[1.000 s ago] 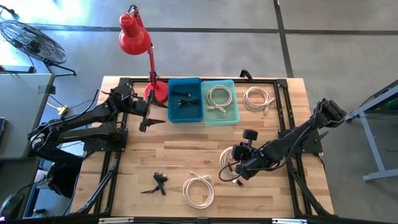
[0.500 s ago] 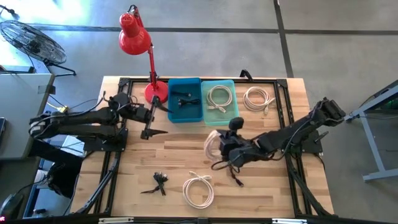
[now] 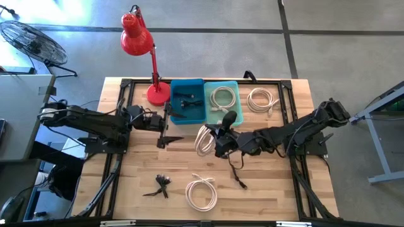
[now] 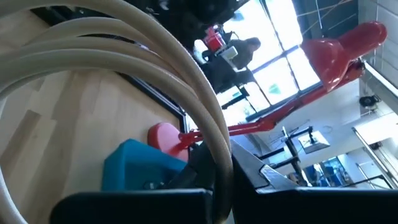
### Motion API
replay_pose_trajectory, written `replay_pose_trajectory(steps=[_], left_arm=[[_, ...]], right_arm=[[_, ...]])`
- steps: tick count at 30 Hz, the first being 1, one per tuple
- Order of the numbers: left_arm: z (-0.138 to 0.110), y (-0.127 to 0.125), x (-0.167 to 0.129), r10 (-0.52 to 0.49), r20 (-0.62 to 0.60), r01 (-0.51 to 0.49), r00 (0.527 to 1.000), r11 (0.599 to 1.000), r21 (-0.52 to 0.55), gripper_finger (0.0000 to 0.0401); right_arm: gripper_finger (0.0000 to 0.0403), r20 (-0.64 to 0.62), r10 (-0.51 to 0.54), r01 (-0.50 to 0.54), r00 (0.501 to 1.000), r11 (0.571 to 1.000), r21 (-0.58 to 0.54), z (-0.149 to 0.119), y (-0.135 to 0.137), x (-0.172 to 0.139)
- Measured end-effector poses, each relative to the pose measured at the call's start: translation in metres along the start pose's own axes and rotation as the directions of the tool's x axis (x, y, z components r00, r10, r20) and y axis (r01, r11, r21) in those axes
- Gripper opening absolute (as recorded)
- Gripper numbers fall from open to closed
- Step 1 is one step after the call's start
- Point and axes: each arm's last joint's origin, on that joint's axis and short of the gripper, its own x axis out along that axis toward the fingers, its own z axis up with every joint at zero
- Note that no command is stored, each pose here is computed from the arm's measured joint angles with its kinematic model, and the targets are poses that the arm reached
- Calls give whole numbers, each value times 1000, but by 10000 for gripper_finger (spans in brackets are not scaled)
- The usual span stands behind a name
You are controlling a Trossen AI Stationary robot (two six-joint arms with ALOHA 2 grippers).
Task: Pick & Place USB Port
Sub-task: Put the brown HDMI cable into the green bin
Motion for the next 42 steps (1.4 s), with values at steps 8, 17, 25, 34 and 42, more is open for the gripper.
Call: replay_pose_trajectory(steps=[8,17,25,34,42], left_arm=[[-11,-9,28,-46,-27,44,999,997,-62,388],[-6,-24,58,-127,-26,125,992,989,-73,388],[-6,-35,58,-182,-35,178,983,979,-101,387],[-10,-37,58,-205,-75,192,976,969,-155,387],[-10,-35,58,-149,-92,134,985,980,-148,387]], right_arm=[[7,66,-13,16,998,999,-40,-2,-4,16],[7,54,-36,42,998,992,-118,-7,5,32],[7,50,-34,42,998,986,-161,-8,6,32],[7,20,-51,53,999,981,-185,-8,8,31],[7,-87,-126,101,988,962,-253,-3,16,18]])
